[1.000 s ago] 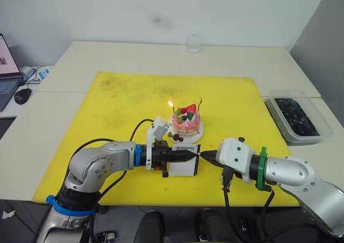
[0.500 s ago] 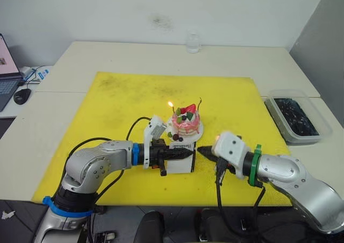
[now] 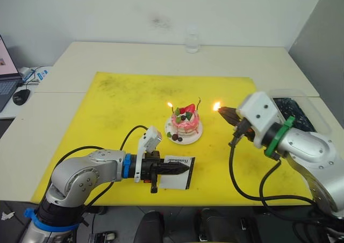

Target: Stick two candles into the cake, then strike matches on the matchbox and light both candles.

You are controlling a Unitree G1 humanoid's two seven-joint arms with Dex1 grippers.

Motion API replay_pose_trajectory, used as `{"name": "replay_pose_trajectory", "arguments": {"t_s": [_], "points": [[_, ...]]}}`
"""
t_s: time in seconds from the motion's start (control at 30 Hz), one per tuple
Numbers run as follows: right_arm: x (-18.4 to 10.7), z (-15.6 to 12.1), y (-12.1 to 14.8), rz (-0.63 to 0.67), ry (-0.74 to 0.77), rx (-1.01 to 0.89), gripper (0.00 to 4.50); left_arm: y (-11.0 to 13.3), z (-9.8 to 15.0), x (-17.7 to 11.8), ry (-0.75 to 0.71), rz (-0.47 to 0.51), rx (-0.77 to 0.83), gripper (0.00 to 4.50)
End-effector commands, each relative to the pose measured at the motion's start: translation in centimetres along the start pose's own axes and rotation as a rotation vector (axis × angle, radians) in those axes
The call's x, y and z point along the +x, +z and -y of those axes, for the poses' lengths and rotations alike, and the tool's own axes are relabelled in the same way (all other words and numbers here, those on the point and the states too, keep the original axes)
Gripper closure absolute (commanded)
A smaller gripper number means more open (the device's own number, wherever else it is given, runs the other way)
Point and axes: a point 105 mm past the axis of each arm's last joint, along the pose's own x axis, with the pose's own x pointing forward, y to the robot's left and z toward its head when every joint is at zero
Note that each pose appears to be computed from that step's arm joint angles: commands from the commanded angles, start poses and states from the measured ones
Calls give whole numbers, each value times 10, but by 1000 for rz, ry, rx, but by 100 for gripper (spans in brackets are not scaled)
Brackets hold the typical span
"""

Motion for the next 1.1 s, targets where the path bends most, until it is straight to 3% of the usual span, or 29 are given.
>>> {"name": "replay_pose_trajectory", "arguments": {"t_s": [0.03, 0.67, 1.1], "points": [[9, 4, 9, 39, -7, -71, 447, 6, 6, 1, -22, 14, 29, 450], [40, 9, 10, 64, -4, -136, 447, 8, 3, 7, -22, 32, 37, 450], [40, 11, 11, 70, -13, -135, 447, 9, 2, 10, -23, 38, 40, 450]]}}
